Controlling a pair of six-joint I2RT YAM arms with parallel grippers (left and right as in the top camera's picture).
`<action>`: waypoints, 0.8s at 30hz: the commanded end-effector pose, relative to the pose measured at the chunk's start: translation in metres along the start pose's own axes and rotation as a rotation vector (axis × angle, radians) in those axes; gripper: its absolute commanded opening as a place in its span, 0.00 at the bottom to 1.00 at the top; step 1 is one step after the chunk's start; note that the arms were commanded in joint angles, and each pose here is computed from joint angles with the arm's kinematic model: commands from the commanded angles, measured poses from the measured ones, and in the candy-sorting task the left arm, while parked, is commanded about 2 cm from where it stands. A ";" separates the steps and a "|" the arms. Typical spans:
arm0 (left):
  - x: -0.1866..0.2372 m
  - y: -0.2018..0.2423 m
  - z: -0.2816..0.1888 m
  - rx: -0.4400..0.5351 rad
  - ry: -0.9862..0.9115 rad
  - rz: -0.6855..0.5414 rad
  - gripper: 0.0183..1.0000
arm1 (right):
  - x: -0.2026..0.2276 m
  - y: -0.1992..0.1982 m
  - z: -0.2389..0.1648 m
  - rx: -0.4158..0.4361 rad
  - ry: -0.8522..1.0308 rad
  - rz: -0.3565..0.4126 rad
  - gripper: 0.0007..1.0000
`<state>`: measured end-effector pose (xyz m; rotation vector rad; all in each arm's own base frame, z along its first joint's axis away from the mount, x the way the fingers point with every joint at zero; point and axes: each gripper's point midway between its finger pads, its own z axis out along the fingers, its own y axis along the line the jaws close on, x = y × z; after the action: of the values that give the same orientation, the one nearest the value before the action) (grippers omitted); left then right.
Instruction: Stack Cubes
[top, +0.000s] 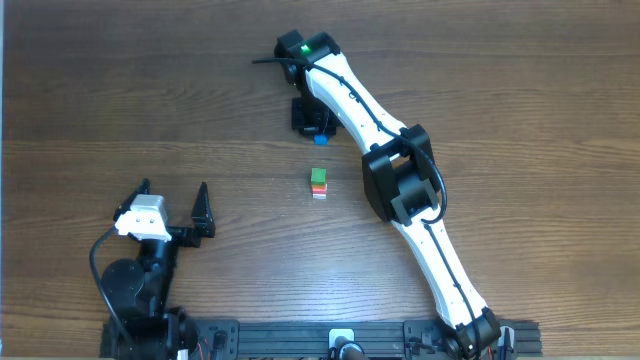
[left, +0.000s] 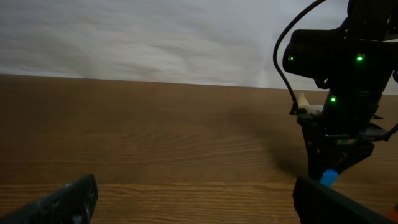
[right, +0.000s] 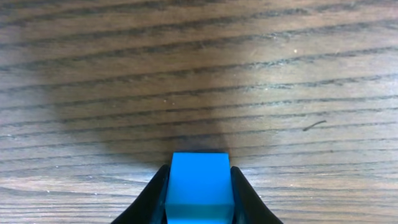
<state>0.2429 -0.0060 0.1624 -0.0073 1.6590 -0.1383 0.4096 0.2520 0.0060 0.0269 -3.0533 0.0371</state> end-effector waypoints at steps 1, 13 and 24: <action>0.002 0.000 0.000 0.004 -0.002 0.014 1.00 | 0.000 0.000 -0.036 -0.027 -0.059 0.012 0.14; 0.002 0.000 0.000 0.004 -0.002 0.014 1.00 | 0.009 -0.008 -0.093 -0.048 -0.133 0.049 0.12; 0.002 0.000 0.000 0.004 -0.002 0.014 1.00 | 0.047 -0.021 -0.147 -0.018 -0.155 0.107 0.12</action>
<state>0.2429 -0.0060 0.1624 -0.0051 1.6590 -0.1363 0.3838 0.2317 0.1274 -0.1033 -3.1474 0.0256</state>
